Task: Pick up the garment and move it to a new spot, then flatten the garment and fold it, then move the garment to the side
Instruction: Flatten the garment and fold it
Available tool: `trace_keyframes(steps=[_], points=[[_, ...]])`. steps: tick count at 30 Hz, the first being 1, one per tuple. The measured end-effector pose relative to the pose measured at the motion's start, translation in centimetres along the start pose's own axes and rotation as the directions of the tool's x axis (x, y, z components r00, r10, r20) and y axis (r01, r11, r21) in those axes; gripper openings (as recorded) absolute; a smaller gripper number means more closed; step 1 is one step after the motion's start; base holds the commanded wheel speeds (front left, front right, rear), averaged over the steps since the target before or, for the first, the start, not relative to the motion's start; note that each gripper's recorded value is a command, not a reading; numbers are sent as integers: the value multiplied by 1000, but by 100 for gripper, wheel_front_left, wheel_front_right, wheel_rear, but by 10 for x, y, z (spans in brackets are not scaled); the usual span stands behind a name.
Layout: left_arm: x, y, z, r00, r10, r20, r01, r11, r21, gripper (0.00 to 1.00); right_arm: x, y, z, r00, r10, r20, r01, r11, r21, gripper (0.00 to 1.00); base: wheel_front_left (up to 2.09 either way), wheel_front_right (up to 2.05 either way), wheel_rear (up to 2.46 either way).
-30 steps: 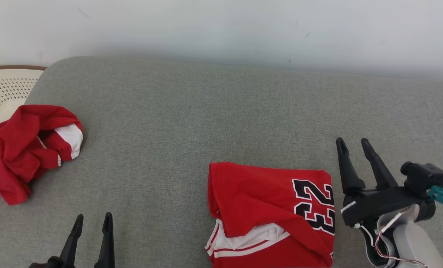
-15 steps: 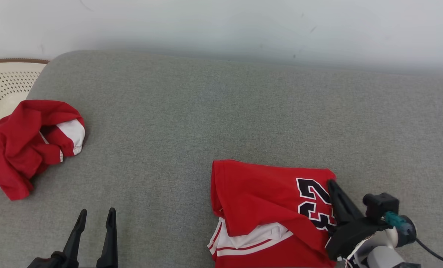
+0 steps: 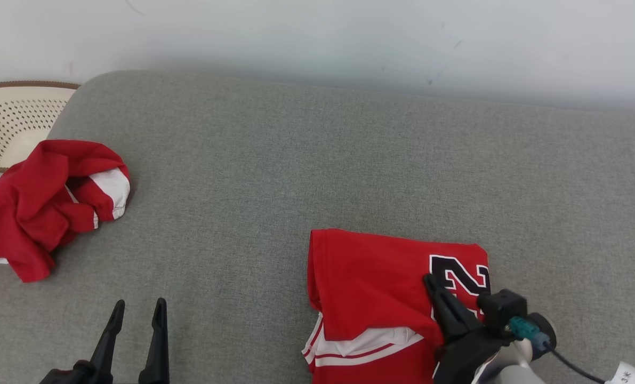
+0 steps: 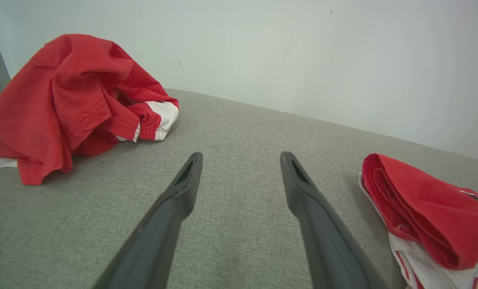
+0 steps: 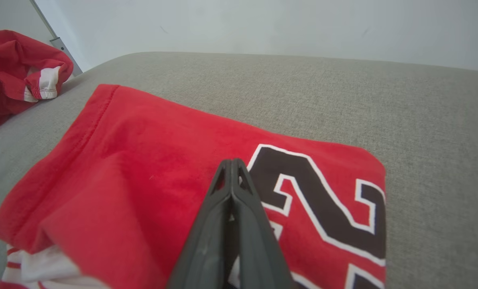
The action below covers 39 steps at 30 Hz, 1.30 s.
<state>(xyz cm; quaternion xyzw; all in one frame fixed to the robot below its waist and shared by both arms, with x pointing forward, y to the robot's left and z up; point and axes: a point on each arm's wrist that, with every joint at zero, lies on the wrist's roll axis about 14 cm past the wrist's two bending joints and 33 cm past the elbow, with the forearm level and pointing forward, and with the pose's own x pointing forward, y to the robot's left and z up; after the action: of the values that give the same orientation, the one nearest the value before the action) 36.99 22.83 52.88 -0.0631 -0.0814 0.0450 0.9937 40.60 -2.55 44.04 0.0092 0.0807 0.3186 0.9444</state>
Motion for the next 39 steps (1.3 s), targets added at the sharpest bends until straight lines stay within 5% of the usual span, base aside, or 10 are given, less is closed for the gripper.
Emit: trace_keyframes(steps=[23, 31, 39], points=[[-5, 6, 2, 1000, 19, 3, -19, 1000, -5, 100, -13, 122, -37, 945, 312, -95, -302, 947, 114, 0, 0, 0, 0], [-5, 7, 4, 1000, 28, 9, -28, 1000, -5, 100, -3, 117, -5, 952, 306, -1, -304, 947, 105, 0, 0, 0, 0], [-2, 5, 5, 1000, 23, 14, -23, 1000, -7, 100, 1, 63, 50, 973, 152, 174, -168, 982, 81, 0, 0, 0, 0]])
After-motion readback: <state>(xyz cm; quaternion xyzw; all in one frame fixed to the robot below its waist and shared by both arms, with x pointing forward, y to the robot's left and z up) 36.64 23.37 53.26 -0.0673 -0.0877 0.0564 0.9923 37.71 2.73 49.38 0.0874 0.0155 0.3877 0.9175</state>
